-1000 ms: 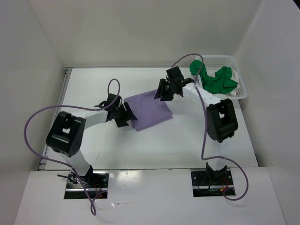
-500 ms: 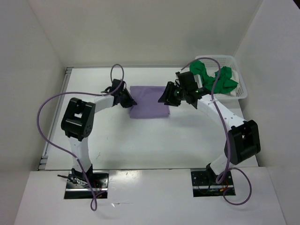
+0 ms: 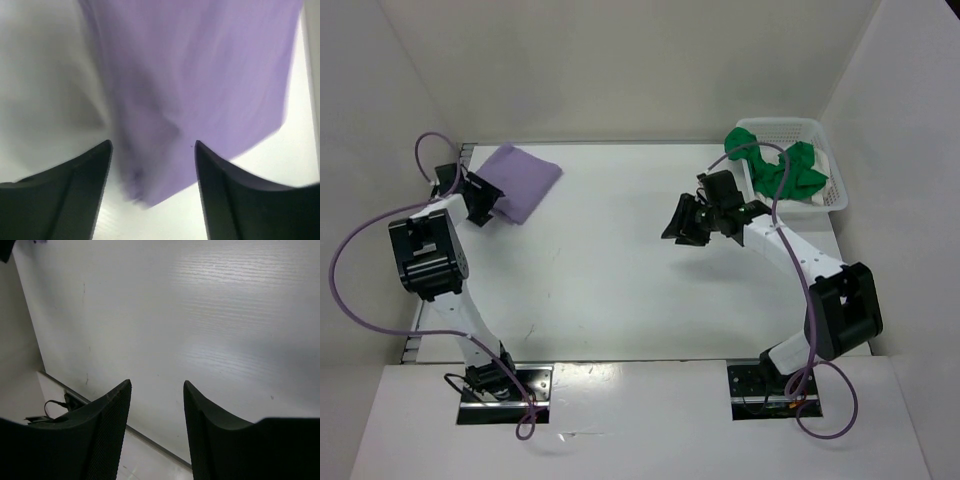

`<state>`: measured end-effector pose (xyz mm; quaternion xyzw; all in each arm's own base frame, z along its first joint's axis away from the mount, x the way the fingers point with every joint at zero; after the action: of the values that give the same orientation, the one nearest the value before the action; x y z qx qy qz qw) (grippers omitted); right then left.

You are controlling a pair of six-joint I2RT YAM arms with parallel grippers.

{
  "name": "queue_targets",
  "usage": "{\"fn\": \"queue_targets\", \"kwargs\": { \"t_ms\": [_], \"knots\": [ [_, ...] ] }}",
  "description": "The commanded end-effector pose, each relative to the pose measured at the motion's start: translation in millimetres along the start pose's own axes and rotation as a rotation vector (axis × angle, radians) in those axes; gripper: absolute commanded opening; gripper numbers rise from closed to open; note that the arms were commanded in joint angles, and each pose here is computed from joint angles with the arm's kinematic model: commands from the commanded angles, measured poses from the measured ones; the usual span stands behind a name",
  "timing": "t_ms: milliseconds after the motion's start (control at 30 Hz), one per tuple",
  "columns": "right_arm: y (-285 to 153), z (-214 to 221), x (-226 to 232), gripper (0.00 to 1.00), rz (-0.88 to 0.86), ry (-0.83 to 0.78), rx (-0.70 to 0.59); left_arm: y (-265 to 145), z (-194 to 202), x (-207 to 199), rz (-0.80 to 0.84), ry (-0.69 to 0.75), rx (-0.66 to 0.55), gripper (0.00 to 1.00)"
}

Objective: Fold and stack the t-shirts
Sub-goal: Put the neatly folded tshirt into the corner of the board with the left arm, then grab crumpled tshirt from bin with the right arm

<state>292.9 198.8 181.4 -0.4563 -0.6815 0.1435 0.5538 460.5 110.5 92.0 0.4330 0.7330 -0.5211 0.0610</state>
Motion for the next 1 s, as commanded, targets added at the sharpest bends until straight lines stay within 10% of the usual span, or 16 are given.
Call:
{"fn": "queue_targets", "kwargs": {
  "t_ms": [0, 233, 300, 433, 667, 833, 967],
  "knots": [
    [-12.5, -1.1, 9.5, 0.54, -0.054, -0.021, -0.029, -29.4, 0.0, -7.4, 0.067, -0.011, -0.031, 0.90],
    [-14.8, 9.4, 0.5, 0.50, -0.038, 0.007, -0.024, -102.9, 28.1, -13.7, 0.150, 0.021, -0.044, 1.00],
    [-17.0, 10.8, 0.8, 0.41, -0.052, 0.014, -0.038, -126.9, 67.3, -29.1, 0.233, 0.115, 0.035, 0.86],
    [-25.3, -2.6, 12.0, 0.20, -0.060, 0.026, -0.098, -168.1, 181.1, -61.7, 0.398, 0.294, 0.336, 0.54],
    [-46.9, -130.9, -11.8, 0.16, 0.210, 0.058, -0.418, -226.4, 342.2, -95.2, 0.592, 0.526, 0.795, 0.48],
    [-65.4, -219.8, -77.5, 0.43, 0.432, 0.130, -0.596, -234.8, 368.9, -93.2, 0.612, 0.535, 0.907, 0.61],
    [-57.9, -258.4, -121.1, 0.67, 0.483, 0.168, -0.580, -244.6, 359.6, -97.8, 0.703, 0.542, 0.852, 0.90]
  ]
}}
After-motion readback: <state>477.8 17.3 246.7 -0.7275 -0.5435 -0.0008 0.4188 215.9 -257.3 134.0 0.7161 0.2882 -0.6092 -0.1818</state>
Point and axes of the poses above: each gripper's point midway between its finger pads, its own y axis out along the fingers, its own x axis along the line the jaws close on, z = x × y, the point moved 5 cm from there along -y, back along the fingers, and after that the axes turned 3 degrees about y, right-handed, at the moved point
